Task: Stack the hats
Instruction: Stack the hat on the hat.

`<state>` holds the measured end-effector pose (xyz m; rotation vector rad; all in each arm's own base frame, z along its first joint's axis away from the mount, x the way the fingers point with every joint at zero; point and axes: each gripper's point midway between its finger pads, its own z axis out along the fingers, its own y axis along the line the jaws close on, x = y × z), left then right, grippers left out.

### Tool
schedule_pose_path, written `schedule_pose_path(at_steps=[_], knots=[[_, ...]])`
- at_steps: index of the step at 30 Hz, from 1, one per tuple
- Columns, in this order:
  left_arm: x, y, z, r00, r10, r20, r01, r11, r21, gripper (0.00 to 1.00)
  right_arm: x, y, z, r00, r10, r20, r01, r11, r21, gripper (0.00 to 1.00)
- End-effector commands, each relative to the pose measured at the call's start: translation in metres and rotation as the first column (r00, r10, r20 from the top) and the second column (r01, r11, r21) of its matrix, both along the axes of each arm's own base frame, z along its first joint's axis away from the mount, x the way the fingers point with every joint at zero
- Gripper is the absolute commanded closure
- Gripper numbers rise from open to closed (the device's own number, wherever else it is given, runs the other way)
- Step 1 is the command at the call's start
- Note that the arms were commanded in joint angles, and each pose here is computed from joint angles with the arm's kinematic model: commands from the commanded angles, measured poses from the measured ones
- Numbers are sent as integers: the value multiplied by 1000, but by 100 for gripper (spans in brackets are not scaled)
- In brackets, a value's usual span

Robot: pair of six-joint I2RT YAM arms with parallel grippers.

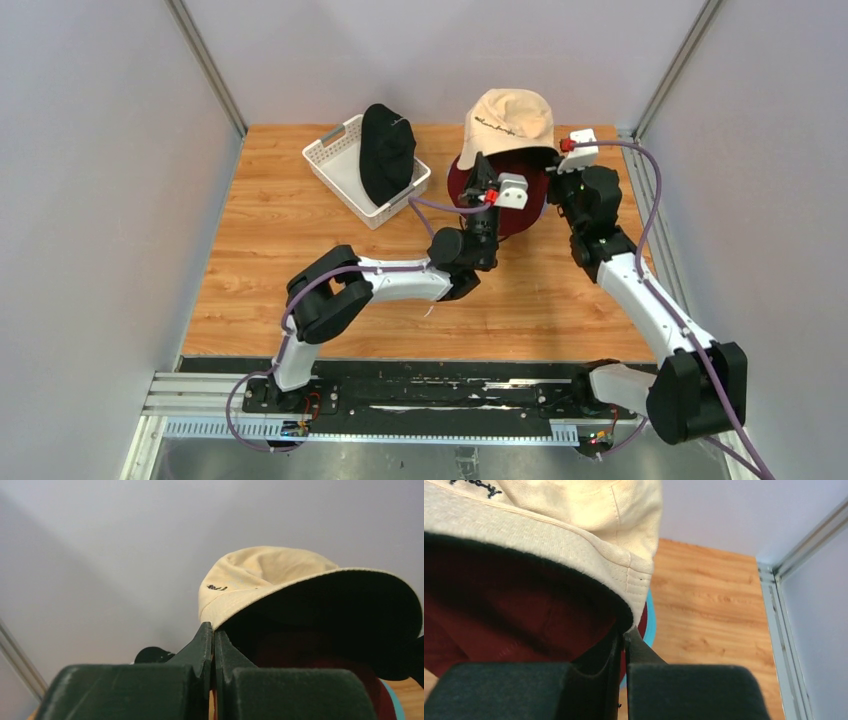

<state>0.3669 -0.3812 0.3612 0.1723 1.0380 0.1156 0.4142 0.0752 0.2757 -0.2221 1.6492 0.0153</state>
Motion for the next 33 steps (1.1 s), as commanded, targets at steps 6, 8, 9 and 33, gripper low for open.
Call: schedule_pose_path(at_steps=[6, 8, 9, 33], knots=[[-33, 14, -27, 998, 3, -61, -6, 999, -49, 100, -51, -12, -47, 981, -76, -177, 64, 995, -73, 99], [-37, 16, -36, 997, -1, -82, -3, 999, -46, 100, -59, -12, -50, 977, -78, -197, 69, 996, -53, 96], [-39, 18, -41, 996, -1, -94, -3, 999, -46, 100, -63, -11, -51, 975, -73, -208, 66, 997, -41, 94], [-79, 9, -122, 974, -32, -226, 50, 996, 76, 91, -108, -8, 39, 981, -78, -180, 111, 978, 179, 56]])
